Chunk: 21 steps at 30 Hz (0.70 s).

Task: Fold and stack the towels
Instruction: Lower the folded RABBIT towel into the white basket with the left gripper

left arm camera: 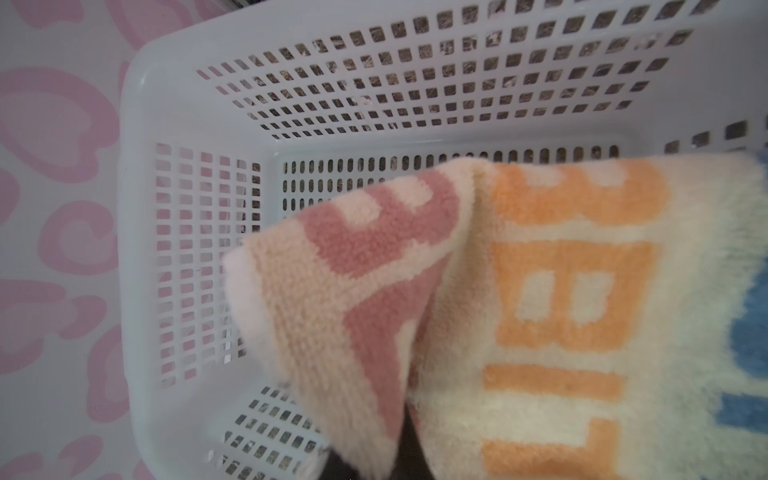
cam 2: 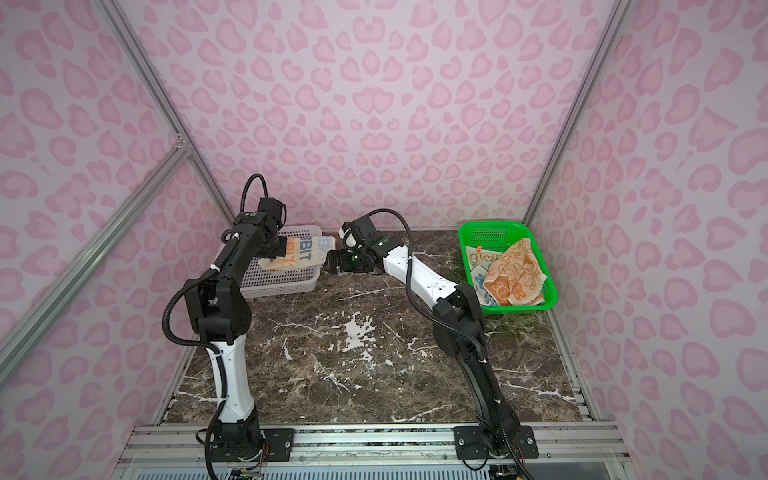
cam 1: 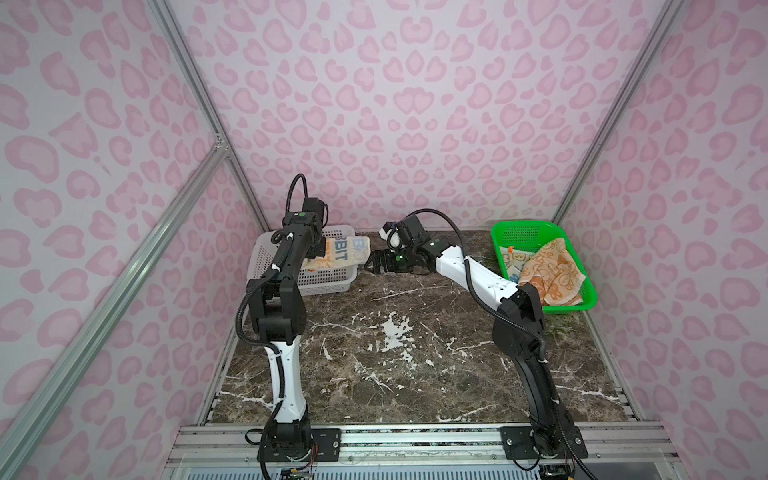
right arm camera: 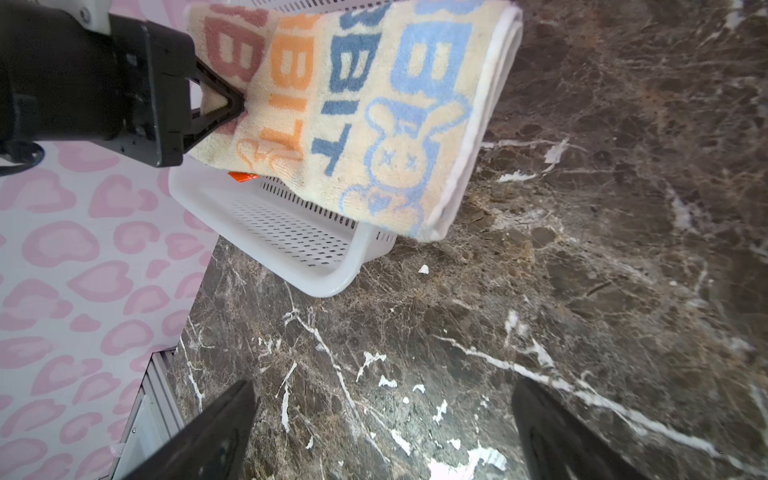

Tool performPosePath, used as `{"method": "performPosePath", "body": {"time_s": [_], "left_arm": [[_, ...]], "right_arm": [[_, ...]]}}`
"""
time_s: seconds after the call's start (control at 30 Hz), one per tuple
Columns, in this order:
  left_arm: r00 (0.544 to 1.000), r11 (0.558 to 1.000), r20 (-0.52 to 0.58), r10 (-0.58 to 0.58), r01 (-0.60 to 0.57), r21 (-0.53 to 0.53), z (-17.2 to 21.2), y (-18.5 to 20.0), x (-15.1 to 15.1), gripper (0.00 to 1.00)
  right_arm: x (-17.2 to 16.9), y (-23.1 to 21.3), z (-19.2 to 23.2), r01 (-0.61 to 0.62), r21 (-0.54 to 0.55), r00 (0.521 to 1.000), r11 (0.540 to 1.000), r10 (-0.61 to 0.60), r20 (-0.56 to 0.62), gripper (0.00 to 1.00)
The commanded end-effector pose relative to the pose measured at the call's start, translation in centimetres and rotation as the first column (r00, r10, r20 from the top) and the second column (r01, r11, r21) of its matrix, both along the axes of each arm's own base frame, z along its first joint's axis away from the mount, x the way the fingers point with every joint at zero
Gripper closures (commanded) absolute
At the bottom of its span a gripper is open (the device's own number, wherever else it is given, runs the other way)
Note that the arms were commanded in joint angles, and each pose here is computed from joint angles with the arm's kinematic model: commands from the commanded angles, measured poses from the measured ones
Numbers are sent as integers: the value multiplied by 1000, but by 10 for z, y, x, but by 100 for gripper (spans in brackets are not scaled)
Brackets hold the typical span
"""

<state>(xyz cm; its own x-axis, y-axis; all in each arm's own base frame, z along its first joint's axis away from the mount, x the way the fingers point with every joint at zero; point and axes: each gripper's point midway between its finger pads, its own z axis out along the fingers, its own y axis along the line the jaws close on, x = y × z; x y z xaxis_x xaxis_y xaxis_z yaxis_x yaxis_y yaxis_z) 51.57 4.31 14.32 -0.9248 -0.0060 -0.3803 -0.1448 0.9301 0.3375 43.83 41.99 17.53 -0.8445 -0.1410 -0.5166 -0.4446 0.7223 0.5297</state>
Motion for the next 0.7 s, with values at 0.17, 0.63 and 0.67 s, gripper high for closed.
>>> {"method": "performPosePath", "body": {"time_s": [0.17,0.63,0.67], "left_arm": [[998,993,-61,20,-13,114,-23,21,0,96],[993,971,-114,-13,39,234,-54,35,9,96],[993,968,-117,-16,45,248,-54,37,9,96]], "right_arm": [[-1,-4,-7,8,-32,1000,999,-9,-22,2],[2,-22,-20,39,-46,998,998,-41,-56,2],[2,-23,-20,40,-44,997,998,-42,-57,2]]}}
